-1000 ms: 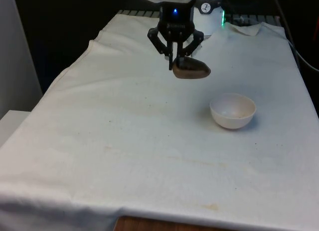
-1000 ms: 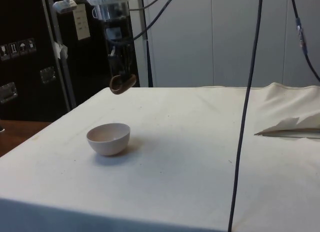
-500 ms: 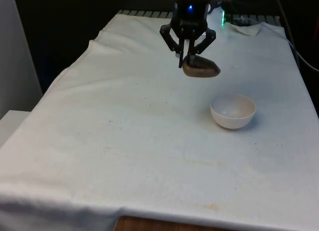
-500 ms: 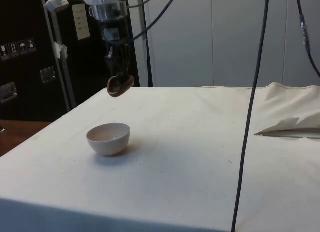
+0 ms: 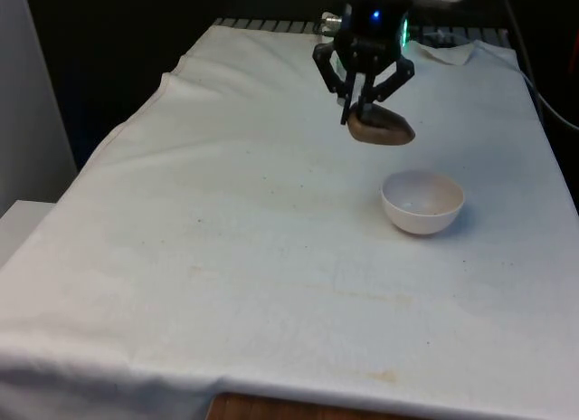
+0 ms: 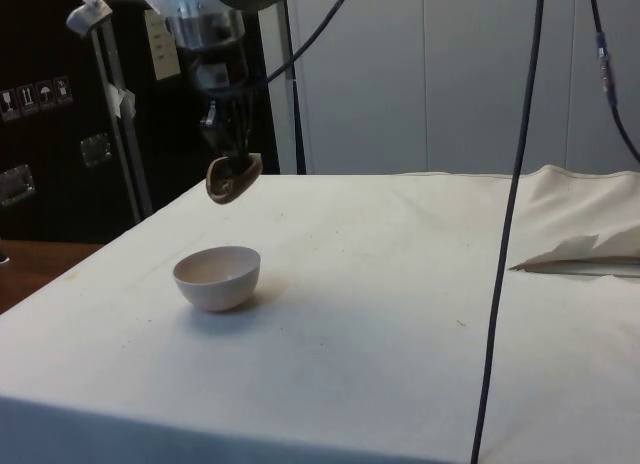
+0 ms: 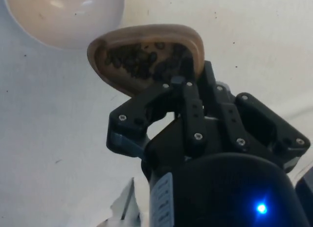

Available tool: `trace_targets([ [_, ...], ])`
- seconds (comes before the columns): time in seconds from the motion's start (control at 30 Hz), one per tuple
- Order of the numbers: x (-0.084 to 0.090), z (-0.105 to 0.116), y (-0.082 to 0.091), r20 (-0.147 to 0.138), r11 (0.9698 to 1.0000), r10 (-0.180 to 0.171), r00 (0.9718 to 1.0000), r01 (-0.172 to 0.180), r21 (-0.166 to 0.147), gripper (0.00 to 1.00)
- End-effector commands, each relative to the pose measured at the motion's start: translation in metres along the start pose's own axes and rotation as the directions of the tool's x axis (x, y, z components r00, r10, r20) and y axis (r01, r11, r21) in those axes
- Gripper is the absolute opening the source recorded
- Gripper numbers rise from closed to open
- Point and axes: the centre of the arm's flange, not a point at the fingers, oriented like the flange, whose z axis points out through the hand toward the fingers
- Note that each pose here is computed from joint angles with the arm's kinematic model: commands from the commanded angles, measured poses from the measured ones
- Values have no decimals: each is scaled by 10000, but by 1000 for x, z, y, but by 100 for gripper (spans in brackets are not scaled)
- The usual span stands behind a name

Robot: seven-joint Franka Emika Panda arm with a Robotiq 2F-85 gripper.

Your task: Pour the coffee beans from the cup into the bowl.

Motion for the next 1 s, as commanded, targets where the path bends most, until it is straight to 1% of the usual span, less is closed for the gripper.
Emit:
trace_targets([
  [0.0, 1, 1, -5, -83, 9999, 13, 10000, -14, -121, 0],
  [0.07, 1, 2, -10, -89, 9998, 10, 10000, -12, -223, 0],
  [0.1, 0, 1, -10, -8, 9999, -13, 10000, 13, -157, 0],
  [0.13, 1, 2, -13, -111, 9996, 20, 9999, -23, -291, 0],
  [0.17, 1, 3, -17, -125, 9991, 6, 9999, -12, -418, 0],
  [0.3, 1, 5, -27, -175, 9977, 5, 9998, -17, -683, 0],
  [0.33, 1, 6, -29, -177, 9971, 7, 9998, -21, -761, 0],
  [0.37, 1, 6, -34, -216, 9959, -5, 9998, -15, -908, 0],
  [0.4, 0, 5, -30, -141, 9975, -21, 9999, 11, -712, 0],
  [0.43, 1, 6, -34, -216, 9959, -5, 9998, -15, -908, 0],
  [0.47, 1, 6, -36, -228, 9952, 5, 9997, -28, -977, 0],
  [0.5, 1, 7, -40, -252, 9935, -14, 9997, -15, -1134, 0],
  [0.6, 1, 7, -43, -293, 9908, -24, 9996, -16, -1352, 0],
  [0.63, 0, 7, -46, -302, 9888, -28, 9995, -17, -1494, 0],
  [0.67, 0, 8, -45, -308, 9905, -54, 9995, 11, -1376, 0],
  [0.7, 0, 7, -47, -316, 9877, -49, 9995, -1, -1562, 0],
  [0.83, 0, 8, -53, -345, 9827, -75, 9994, 10, -1852, 0],
  [0.87, -1, 8, -55, -350, 9798, -90, 9993, 18, -2002, 0],
  [0.9, -1, 8, -56, -355, 9783, -103, 9993, 27, -2070, 0],
  [0.93, -1, 8, -56, -355, 9783, -103, 9993, 27, -2070, 0],
  [0.97, -2, 7, -56, -387, 9804, -122, 9992, 43, -1967, 0],
])
